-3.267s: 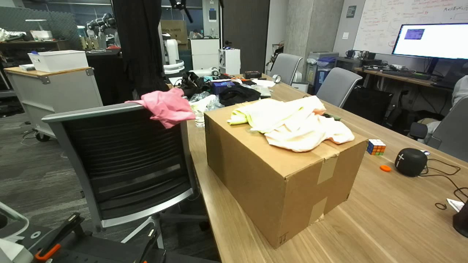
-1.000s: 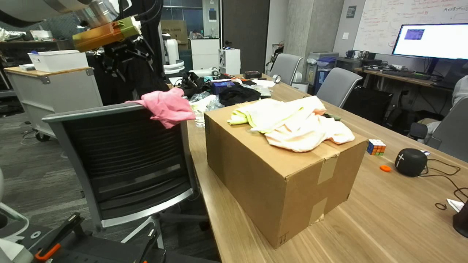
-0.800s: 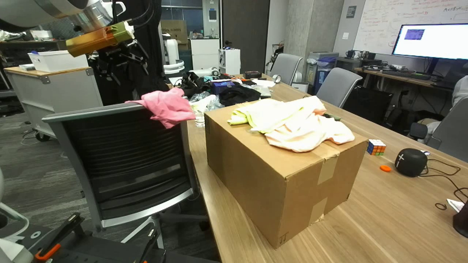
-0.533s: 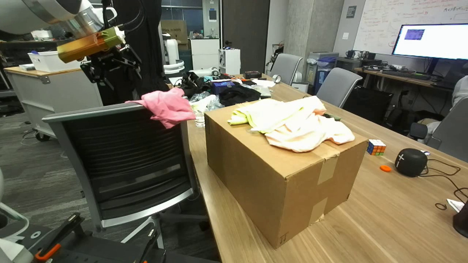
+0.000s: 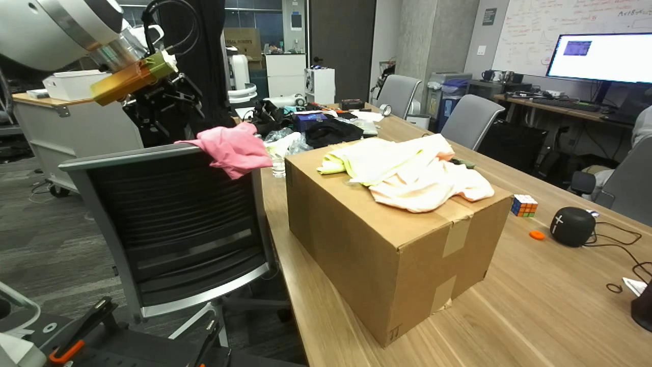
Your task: Put the shirts on the chair onto the box
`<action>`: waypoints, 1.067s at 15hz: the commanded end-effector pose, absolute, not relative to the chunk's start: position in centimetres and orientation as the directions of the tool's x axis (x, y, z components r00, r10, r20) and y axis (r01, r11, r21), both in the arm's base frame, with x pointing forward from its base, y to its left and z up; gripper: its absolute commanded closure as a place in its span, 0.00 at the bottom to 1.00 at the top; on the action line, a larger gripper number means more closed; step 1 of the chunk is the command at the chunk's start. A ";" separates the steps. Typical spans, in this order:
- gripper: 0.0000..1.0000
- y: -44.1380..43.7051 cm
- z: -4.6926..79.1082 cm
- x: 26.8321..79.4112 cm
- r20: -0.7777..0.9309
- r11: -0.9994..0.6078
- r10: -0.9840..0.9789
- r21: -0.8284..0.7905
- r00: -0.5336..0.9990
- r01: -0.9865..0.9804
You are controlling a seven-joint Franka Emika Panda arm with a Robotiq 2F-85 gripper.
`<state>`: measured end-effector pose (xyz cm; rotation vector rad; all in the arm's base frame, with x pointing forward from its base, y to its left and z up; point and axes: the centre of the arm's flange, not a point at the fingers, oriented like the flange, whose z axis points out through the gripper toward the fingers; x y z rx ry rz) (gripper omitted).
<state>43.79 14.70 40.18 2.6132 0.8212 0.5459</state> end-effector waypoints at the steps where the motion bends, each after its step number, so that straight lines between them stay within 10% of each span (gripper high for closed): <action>1: 0.00 14.4 38.7 45.9 0.279 -0.773 0.586 0.474 0.760 0.422; 16: 0.00 11.7 37.0 49.7 0.285 -0.773 0.539 0.541 0.792 0.332</action>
